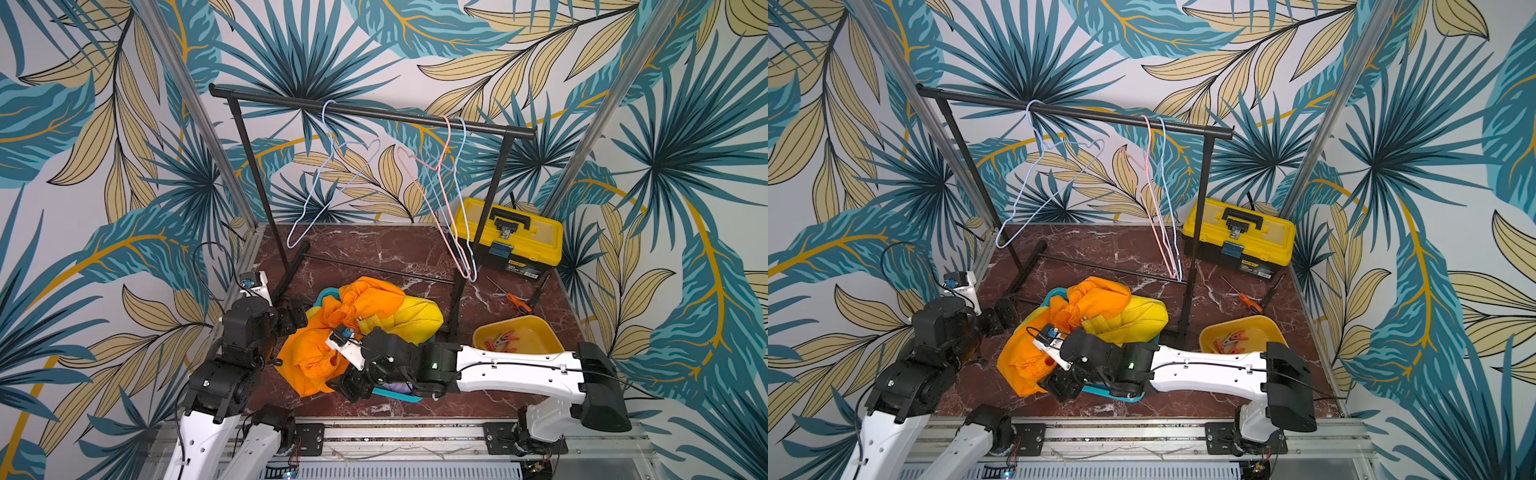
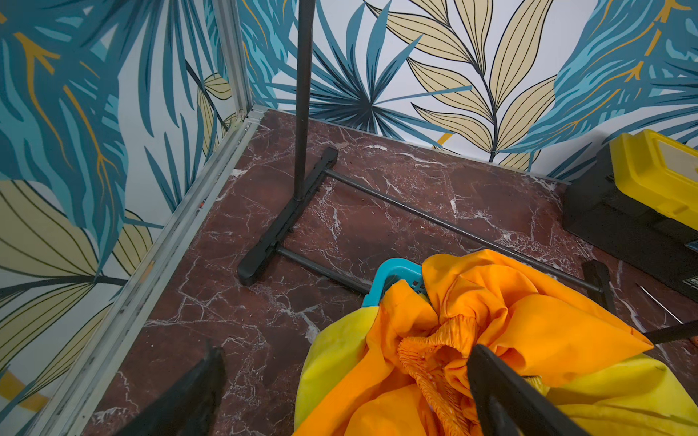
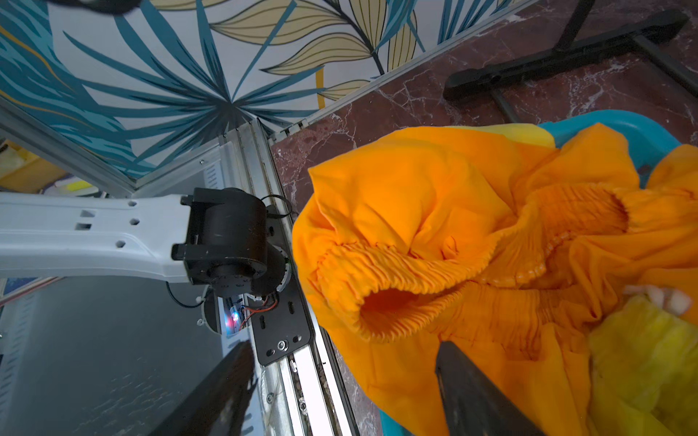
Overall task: Remove the clothespins securing shorts to the hanger
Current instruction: Adjust the shorts in the basket.
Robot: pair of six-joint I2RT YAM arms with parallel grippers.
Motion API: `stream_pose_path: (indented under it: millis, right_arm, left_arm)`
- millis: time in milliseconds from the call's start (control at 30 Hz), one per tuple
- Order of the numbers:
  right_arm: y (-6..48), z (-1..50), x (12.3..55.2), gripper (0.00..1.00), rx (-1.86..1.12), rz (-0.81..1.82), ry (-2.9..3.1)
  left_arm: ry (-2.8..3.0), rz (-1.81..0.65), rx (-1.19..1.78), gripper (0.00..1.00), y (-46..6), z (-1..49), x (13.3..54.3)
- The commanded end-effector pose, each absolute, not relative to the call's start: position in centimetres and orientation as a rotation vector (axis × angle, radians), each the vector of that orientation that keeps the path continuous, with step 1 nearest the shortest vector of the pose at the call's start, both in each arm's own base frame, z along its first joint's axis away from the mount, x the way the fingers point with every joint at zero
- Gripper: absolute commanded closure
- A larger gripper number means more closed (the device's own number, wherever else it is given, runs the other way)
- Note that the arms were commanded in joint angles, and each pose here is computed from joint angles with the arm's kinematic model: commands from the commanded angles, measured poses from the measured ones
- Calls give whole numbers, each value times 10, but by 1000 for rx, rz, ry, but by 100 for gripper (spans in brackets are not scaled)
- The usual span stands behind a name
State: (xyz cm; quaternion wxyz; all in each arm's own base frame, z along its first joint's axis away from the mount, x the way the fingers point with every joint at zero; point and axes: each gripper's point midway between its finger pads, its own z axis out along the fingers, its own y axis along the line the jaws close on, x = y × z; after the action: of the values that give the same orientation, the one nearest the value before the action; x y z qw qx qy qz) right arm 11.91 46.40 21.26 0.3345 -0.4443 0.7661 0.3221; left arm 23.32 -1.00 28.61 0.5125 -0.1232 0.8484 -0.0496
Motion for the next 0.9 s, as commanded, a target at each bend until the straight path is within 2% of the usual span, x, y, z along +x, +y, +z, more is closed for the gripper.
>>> stream_pose_path:
  millis: [0, 667, 767, 833, 867]
  right_arm:
    - [463, 196, 121, 24, -1225, 735, 2010]
    - [499, 203, 127, 38, -1269, 761, 1885]
    - [503, 200, 128, 44, -1274, 756, 1886]
    - [504, 200, 129, 54, -1274, 748, 1880]
    - [503, 200, 131, 62, -1264, 736, 1881]
  left_arm:
    - [2018, -133, -275, 0, -11, 295, 232]
    - [2054, -162, -249, 1, -19, 278, 237]
    - [2066, -171, -245, 0, -21, 275, 238]
    - [2074, -181, -241, 0, -23, 273, 239]
    - [2077, -181, -242, 0, -23, 272, 239]
